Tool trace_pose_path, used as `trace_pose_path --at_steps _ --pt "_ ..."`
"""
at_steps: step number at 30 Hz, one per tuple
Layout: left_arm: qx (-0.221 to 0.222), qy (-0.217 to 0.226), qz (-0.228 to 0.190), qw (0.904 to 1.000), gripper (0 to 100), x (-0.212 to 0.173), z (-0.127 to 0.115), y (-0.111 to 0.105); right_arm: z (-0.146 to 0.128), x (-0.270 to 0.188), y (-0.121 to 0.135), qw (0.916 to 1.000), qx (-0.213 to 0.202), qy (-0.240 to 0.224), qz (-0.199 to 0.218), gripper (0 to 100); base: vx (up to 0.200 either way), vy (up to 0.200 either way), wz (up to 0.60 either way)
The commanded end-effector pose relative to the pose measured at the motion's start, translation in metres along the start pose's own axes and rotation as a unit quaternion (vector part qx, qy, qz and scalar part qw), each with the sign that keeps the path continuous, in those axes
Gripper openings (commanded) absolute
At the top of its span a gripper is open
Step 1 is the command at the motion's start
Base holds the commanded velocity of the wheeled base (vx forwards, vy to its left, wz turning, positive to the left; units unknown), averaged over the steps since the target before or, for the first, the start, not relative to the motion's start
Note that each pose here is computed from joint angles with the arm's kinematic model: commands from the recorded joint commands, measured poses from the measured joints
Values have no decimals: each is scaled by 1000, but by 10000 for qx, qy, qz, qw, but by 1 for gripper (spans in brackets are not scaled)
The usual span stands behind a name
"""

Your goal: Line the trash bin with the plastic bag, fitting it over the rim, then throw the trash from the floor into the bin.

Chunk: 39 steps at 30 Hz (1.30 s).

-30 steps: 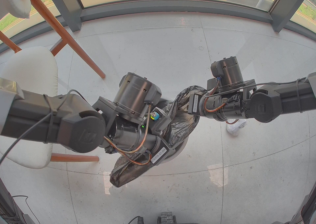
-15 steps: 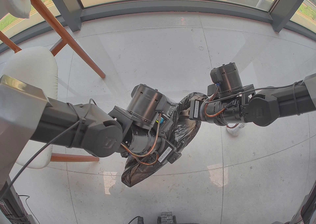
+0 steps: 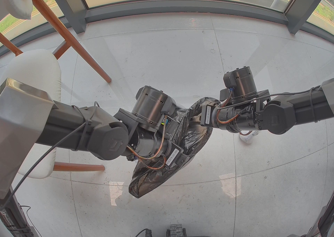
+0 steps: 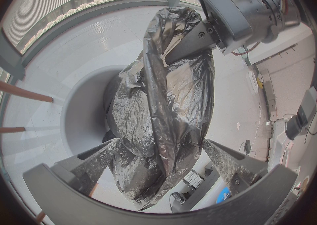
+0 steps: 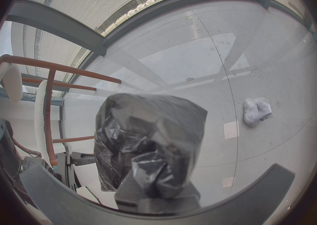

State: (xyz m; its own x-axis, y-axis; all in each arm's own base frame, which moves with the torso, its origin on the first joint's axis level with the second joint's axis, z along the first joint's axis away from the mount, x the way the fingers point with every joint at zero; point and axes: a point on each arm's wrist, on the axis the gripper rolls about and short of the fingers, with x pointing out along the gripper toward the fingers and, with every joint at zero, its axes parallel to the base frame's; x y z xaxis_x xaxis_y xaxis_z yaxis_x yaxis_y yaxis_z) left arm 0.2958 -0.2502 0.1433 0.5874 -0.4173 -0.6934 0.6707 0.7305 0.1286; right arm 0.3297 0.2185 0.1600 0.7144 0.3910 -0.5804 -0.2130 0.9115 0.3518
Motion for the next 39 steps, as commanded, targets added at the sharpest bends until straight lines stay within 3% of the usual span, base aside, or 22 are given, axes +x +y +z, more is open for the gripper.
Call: trace_pose_path --at_steps 1,12,13,30,35,39 --pt "-114 40 -6 9999 100 0 -2 0 1 -2 -1 10000 8 -16 0 0 0 0 0" --pt "-167 66 8 9998 100 3 -3 1 1 -1 -2 10000 15 -8 -18 0 0 0 0" --pt "-160 80 1 9998 0 3 -4 1 2 -2 -3 10000 25 -20 -26 0 0 0 0" --pt "-401 2 -9 9992 0 -1 -1 2 3 -3 -6 10000 43 -26 -57 0 0 0 0" --pt "-605 -349 178 9974 0 -10 18 25 -5 -2 -7 9999 -94 104 -55 0 0 0 0" --pt "-747 -426 353 9957 0 -23 28 44 -5 -4 -5 9997 -213 -102 116 0 0 0 0"
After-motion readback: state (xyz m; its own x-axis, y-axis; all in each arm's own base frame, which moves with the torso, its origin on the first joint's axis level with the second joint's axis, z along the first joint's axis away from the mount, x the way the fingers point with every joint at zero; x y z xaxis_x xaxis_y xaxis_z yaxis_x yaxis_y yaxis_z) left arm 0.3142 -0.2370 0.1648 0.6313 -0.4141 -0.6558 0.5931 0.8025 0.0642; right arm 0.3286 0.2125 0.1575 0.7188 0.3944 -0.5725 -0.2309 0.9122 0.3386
